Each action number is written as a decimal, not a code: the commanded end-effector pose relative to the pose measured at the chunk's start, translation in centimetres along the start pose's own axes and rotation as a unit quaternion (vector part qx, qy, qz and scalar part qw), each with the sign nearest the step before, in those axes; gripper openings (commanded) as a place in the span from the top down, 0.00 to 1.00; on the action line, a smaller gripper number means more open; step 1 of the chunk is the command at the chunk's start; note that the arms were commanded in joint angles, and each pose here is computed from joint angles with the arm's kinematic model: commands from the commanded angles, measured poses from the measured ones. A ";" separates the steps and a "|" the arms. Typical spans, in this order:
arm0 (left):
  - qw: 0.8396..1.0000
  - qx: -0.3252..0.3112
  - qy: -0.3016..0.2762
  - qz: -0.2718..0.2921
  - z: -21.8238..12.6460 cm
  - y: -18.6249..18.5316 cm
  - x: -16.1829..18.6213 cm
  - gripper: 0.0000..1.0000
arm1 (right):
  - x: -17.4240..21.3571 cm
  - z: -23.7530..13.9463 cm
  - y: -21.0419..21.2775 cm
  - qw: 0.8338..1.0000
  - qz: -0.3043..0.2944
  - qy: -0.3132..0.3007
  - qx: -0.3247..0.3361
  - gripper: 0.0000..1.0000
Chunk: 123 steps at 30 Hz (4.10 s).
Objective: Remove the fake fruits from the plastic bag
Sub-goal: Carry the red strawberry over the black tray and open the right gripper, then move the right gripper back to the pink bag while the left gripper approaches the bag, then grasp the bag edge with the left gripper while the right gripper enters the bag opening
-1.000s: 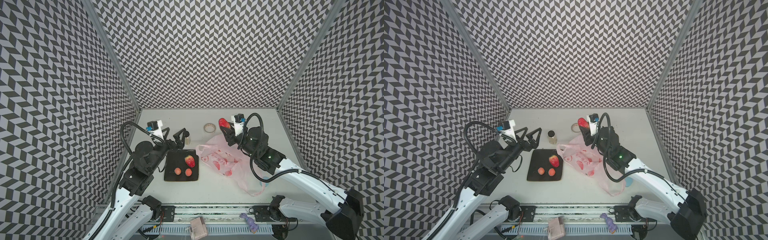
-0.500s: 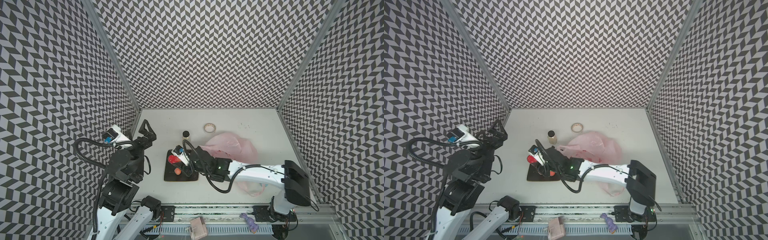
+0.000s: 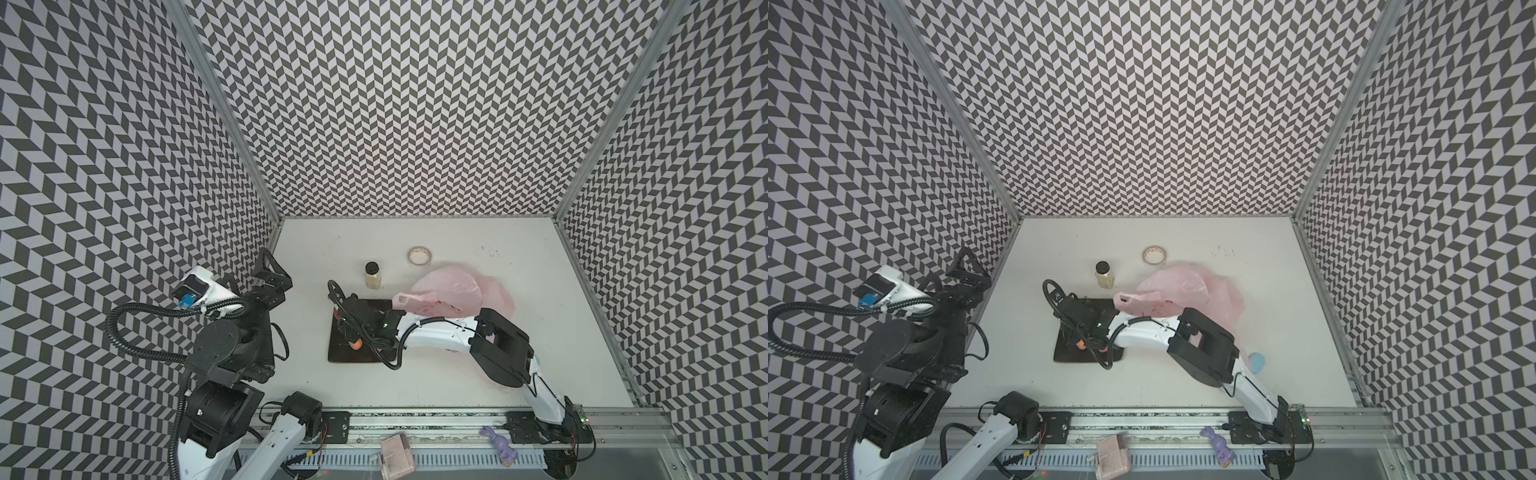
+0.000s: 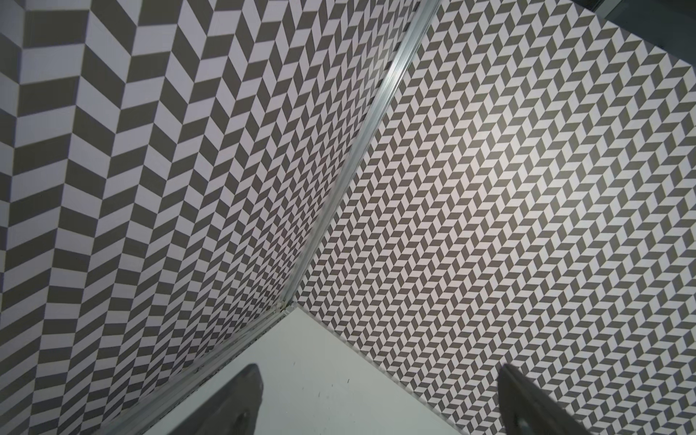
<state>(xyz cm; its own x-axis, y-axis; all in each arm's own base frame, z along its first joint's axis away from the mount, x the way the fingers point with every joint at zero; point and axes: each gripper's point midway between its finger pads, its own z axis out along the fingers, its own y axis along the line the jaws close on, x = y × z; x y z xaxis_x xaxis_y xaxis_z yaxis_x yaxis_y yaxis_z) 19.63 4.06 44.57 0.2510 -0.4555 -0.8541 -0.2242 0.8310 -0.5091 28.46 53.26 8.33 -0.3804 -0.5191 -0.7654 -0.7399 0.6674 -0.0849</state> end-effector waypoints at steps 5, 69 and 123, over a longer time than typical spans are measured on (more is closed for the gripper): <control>1.000 0.009 0.022 -0.006 0.2 0.0 1.8 0.03 | -0.1 1.6 -0.3 1.000 -0.002 -0.006 0.006 0.50; 0.595 0.635 0.180 0.458 -7.8 -18.2 28.9 0.00 | 12.3 -25.1 -16.8 0.922 0.379 -0.072 0.041 0.45; 0.798 0.530 0.280 0.051 -7.9 -20.1 27.2 1.00 | 6.2 -19.7 -29.0 0.865 0.450 -0.133 0.179 0.57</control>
<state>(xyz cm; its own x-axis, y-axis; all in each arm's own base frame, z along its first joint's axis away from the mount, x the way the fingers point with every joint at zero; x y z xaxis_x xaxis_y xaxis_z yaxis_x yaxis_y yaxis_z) 23.76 -27.75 30.21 -0.2191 -0.1391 -0.9657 0.7884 0.5579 -0.2592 35.15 20.87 16.03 -0.6124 0.3526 -0.7075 0.0013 0.8955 0.4451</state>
